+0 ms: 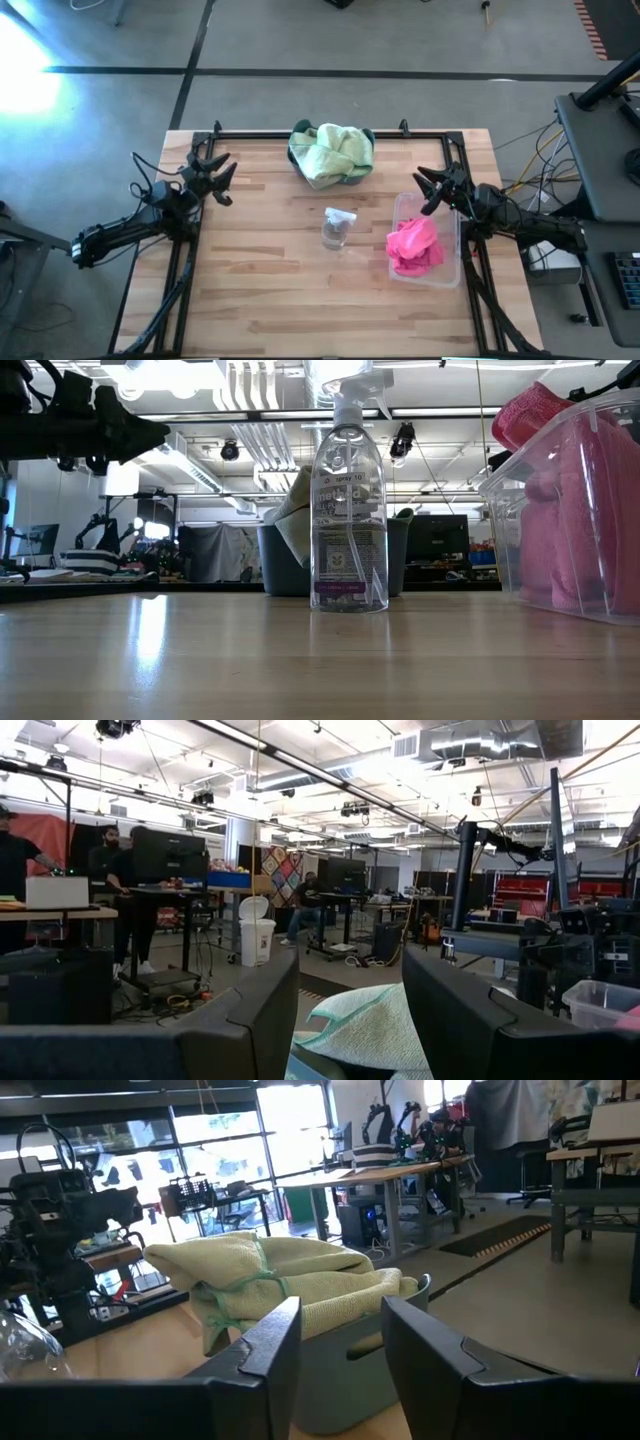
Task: Sort microfiber towel by color & place in baskets
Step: Return to Home Position
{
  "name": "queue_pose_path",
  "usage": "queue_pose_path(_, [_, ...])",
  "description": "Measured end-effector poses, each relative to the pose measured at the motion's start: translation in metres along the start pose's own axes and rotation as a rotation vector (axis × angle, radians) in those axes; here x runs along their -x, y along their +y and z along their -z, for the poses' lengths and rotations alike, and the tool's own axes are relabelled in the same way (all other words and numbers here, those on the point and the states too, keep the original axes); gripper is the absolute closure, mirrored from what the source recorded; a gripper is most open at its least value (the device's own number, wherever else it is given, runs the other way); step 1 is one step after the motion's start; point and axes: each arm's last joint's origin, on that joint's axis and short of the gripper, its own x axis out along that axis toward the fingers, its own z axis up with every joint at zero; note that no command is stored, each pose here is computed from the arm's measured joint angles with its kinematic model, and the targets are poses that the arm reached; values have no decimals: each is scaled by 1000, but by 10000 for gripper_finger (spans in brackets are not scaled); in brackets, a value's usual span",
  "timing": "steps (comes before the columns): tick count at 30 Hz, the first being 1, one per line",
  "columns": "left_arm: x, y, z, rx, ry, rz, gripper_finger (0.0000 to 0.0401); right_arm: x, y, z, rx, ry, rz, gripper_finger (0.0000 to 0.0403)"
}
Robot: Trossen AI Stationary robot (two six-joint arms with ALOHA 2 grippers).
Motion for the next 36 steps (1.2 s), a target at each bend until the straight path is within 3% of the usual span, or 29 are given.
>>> queue_pose_path(36, [0,0,-1,1,-4,0,237,0,0,0,0,0,0,270])
